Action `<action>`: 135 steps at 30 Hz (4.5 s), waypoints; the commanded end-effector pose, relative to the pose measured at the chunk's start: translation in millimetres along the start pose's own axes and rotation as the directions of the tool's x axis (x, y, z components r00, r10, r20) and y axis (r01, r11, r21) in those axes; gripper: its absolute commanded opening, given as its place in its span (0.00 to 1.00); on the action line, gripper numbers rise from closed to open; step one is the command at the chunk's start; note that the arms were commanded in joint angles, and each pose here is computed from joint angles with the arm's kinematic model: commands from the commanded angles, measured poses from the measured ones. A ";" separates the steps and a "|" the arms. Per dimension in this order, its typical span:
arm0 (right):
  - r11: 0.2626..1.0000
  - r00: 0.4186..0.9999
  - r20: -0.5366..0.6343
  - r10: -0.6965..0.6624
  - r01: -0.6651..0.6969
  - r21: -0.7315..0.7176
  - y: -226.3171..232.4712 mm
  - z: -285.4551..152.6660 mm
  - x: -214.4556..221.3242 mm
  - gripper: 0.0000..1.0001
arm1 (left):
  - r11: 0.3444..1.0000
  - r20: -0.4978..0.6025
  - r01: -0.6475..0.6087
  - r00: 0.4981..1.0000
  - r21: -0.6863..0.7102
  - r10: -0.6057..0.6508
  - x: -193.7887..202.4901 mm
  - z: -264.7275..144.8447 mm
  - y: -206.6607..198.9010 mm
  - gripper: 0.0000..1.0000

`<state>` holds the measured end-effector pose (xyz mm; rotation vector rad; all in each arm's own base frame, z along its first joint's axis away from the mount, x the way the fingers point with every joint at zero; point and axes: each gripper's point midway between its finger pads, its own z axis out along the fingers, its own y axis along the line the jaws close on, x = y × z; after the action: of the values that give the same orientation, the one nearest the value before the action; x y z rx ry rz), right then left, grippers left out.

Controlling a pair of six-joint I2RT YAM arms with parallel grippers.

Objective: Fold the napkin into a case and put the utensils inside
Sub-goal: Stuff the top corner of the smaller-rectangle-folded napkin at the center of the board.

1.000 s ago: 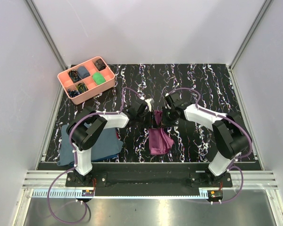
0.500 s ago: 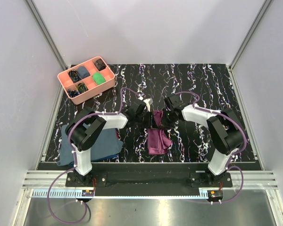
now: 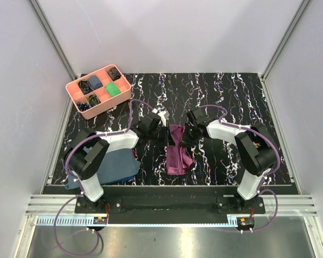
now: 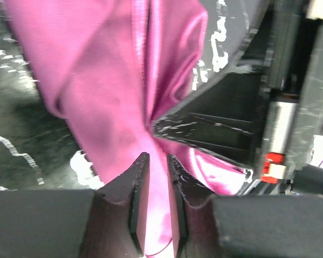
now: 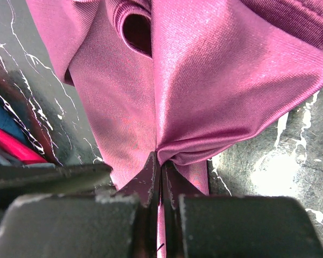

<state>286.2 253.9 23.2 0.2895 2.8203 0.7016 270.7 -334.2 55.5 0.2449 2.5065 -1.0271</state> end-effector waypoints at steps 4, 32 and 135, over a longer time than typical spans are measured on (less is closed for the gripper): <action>0.999 0.999 0.043 -0.024 0.022 0.031 0.7 -8.0 -7.0 0.00 | 0.998 -0.019 -0.014 1.000 -0.054 0.013 6.2 17.0 23.2 0.14; 0.967 0.999 0.051 -0.013 -0.001 0.253 -8.1 16.3 -5.4 0.03 | 0.999 -0.039 -0.038 0.999 0.011 0.039 15.0 23.1 -4.3 0.08; 0.974 0.993 0.078 0.085 -0.067 -0.215 43.7 -52.5 -44.8 0.52 | 0.980 0.060 -0.006 0.998 -0.197 0.018 13.9 -6.3 28.2 0.75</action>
<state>300.4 292.3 69.4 0.3276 2.7449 1.0006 242.7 -308.4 34.9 0.1823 2.5736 -0.8220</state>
